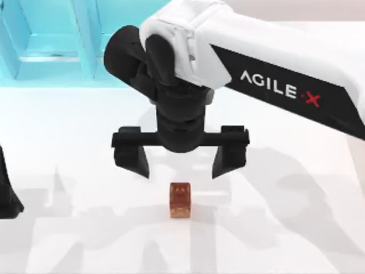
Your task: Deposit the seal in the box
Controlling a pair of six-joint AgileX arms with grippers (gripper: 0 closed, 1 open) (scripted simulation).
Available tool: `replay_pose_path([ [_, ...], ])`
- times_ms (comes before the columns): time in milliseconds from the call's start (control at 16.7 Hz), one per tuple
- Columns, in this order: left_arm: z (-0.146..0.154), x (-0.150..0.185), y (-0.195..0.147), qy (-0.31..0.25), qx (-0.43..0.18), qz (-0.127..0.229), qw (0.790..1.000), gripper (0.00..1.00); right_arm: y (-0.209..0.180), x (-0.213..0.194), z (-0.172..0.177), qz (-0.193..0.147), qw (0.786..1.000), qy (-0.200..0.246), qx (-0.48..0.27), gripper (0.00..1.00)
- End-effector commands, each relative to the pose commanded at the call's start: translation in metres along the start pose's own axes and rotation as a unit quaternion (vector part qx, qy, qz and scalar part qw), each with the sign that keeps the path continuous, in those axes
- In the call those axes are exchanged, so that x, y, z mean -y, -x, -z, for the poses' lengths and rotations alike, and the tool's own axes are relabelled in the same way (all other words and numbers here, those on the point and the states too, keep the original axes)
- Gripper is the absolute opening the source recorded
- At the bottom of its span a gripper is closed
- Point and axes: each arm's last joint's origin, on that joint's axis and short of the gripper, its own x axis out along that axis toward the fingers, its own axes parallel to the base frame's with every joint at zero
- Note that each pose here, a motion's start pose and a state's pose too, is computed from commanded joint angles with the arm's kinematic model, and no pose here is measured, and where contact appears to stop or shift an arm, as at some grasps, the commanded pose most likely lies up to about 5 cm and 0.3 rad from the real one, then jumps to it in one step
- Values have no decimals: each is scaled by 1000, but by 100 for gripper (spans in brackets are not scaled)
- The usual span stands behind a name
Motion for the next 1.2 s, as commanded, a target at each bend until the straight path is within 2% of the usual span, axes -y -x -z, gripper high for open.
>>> replay_pose_path([
  [300,0,0,0,0,0,0,1000,100,-5,1,-1,0,1000,-1,0,100],
  [840,0,0,0,0,0,0,1000,100,-96,0,-1,-1,1000,0,1,100],
  [1140,0,0,0,0,0,0,1000,100,-100,0,0,0,1000,0,0,100],
  [1200,0,0,0,0,0,0,1000,100,-100,0,0,0,1000,0,0,92],
])
